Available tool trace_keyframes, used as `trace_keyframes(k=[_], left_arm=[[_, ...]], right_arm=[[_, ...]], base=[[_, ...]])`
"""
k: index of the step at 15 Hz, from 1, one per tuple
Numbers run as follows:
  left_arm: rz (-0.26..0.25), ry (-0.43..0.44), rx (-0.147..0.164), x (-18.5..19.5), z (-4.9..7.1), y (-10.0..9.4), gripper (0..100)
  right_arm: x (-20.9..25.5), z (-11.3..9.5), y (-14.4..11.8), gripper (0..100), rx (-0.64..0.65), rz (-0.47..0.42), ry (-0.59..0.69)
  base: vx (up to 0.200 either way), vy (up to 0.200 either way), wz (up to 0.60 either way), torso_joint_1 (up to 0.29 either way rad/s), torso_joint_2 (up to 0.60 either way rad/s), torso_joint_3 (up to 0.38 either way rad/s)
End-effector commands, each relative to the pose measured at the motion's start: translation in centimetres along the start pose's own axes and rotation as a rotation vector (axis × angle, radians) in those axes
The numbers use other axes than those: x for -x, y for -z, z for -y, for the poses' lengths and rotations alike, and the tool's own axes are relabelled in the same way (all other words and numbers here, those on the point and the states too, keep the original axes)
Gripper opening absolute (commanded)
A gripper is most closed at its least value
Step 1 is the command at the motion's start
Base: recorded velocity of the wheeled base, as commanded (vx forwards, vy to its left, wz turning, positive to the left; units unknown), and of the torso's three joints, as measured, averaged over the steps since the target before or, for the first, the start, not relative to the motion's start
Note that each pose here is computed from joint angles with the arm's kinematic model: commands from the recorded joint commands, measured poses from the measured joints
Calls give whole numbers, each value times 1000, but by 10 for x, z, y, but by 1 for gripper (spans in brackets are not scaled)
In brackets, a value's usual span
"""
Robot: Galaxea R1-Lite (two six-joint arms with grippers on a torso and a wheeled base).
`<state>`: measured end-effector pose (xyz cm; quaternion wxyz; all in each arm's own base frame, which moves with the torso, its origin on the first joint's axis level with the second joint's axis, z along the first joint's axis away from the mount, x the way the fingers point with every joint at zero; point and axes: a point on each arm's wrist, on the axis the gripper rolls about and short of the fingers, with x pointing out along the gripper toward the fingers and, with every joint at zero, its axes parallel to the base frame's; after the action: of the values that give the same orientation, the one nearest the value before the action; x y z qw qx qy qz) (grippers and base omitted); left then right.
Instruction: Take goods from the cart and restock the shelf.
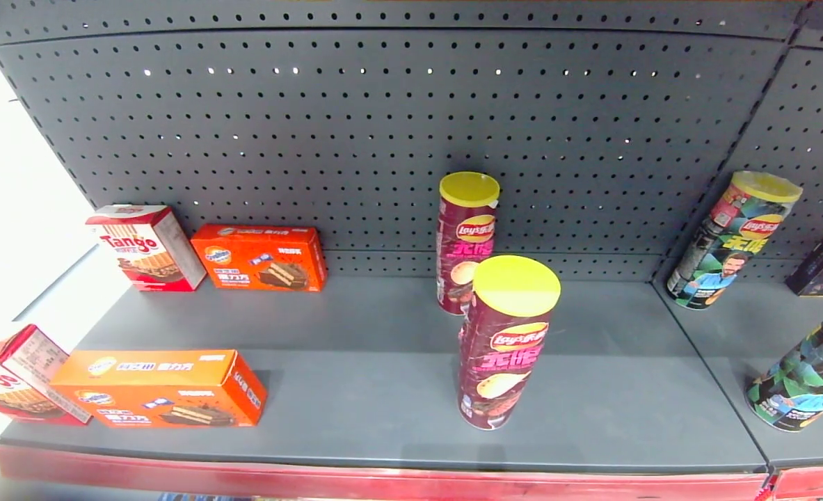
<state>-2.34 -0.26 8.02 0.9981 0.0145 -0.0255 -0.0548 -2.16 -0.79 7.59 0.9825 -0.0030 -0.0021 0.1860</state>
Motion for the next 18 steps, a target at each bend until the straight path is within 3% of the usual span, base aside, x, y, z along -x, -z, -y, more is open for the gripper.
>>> trace_keyframes(k=[1,2,3,5,7,13,14,15,18], left_arm=[[-53,-197,7,0,-4,5,100],[-67,-249,21,1,-5,5,100],[-62,-201,11,1,-4,5,100],[-61,-187,10,1,-4,5,100],[-60,-160,23,0,-3,5,100],[-60,-159,25,0,-3,5,100],[-61,-154,22,0,-3,5,100],[-60,-146,21,0,-3,5,100],[-60,-145,21,0,-3,5,100]], right_arm=[[0,0,0,100,1,-1,-2],[0,0,0,100,1,-1,-2],[0,0,0,100,1,-1,-2],[0,0,0,100,1,-1,-2],[0,0,0,100,0,-1,-2],[1,0,-3,100,12,11,-24],[3,0,-21,100,11,48,-22],[-20,0,-82,100,-19,-71,-31],[-56,-4,-103,100,31,-213,-198]], base=[[0,0,0,0,0,0],[0,0,0,0,0,0],[0,0,0,0,0,0],[0,0,0,0,0,0],[0,0,0,0,0,0],[0,0,0,0,0,0],[0,0,0,0,0,0],[0,0,0,0,0,0],[0,0,0,0,0,0]])
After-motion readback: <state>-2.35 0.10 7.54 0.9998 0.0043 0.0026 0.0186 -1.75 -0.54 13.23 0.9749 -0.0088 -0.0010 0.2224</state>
